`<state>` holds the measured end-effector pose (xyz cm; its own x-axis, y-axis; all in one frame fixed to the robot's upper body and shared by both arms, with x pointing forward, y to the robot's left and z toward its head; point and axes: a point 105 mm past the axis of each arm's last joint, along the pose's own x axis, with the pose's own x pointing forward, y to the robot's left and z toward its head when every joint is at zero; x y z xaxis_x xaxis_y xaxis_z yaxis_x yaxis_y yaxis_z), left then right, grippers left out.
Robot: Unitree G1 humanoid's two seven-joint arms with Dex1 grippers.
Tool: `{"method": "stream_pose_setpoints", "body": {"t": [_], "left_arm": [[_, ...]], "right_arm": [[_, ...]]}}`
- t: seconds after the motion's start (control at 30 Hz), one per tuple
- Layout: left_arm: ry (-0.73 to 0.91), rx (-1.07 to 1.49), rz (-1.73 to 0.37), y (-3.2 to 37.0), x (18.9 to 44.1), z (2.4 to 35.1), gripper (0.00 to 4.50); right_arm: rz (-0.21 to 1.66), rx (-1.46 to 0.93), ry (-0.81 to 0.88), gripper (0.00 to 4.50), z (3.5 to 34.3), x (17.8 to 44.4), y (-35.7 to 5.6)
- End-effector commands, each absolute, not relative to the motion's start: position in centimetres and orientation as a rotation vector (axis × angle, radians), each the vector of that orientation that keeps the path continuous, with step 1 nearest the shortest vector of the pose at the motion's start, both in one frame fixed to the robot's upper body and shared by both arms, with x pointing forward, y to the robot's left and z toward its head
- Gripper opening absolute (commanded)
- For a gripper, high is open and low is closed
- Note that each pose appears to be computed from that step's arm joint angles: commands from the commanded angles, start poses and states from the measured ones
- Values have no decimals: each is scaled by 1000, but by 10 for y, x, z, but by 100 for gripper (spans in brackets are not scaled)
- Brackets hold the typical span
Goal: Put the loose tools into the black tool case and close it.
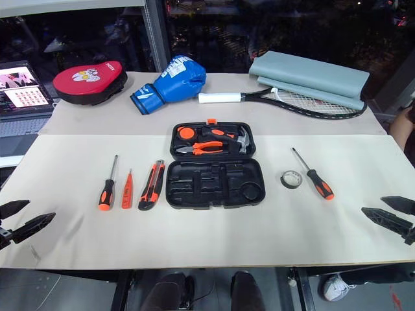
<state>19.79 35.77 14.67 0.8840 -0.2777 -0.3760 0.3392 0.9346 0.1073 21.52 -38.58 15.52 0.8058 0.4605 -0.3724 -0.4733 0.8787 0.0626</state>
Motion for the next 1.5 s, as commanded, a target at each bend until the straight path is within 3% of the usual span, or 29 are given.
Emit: {"method": "stream_pose_setpoints", "body": {"t": [0.03,0.17,0.3,0.53,0.67,0.8,1.13,1.23,1.43,1.5], "left_arm": [[350,192,-334,354,205,156,450],[365,186,-349,343,218,154,450],[404,162,-400,321,231,157,450],[600,73,-296,296,264,159,450],[708,59,-362,270,271,156,450],[812,96,-230,281,288,144,450],[909,100,-202,278,302,126,450],[921,107,-214,276,304,118,379],[939,152,-183,287,306,105,151],[935,137,-162,296,307,106,94]], "right_arm": [[482,-77,350,442,164,212,-388],[478,-153,334,442,167,210,-384],[585,-232,267,442,189,219,-350],[901,-366,140,442,230,226,-250],[1049,-464,61,442,242,222,-204],[1214,-496,-32,442,254,213,-158],[1254,-470,-80,442,255,213,-135],[1241,-453,-92,450,257,214,-135],[1218,-467,-91,450,256,217,-137],[1205,-467,-92,450,257,217,-139]]}}
